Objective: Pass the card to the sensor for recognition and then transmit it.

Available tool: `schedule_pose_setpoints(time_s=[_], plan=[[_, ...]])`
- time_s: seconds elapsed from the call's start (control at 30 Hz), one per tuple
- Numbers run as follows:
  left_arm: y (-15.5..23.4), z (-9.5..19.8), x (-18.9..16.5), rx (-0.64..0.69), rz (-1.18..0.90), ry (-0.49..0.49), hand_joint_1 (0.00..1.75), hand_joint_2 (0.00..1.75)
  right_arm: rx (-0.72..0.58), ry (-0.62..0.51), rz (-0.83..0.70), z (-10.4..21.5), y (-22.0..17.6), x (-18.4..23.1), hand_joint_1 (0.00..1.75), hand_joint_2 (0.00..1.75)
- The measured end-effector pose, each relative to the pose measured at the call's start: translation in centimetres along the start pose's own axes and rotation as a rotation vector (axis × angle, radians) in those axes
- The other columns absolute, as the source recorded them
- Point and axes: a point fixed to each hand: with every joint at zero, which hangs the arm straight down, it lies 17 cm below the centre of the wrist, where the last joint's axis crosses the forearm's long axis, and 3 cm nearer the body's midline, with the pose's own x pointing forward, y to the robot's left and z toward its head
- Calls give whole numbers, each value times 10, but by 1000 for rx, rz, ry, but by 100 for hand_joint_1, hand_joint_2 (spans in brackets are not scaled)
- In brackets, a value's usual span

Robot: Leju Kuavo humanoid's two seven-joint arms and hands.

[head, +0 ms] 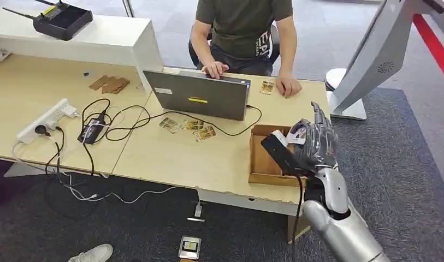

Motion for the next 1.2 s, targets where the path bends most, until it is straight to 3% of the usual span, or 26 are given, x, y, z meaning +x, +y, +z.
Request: schedule_pose_setpoints(time_s=[0.33,1.1,1.13,1.2], plan=[[-19,2,14,-48,-69,-19,0,175,2,23,28,-25,-9,6,175,175],[-30,2,23,-66,-169,-46,0,175,22,20,86,-27,6,9,175,175],[-30,2,22,-65,-171,-46,0,175,23,21,87,-27,7,9,9,175],[-29,2,22,-64,-175,-46,0,175,25,21,86,-26,8,10,0,175]])
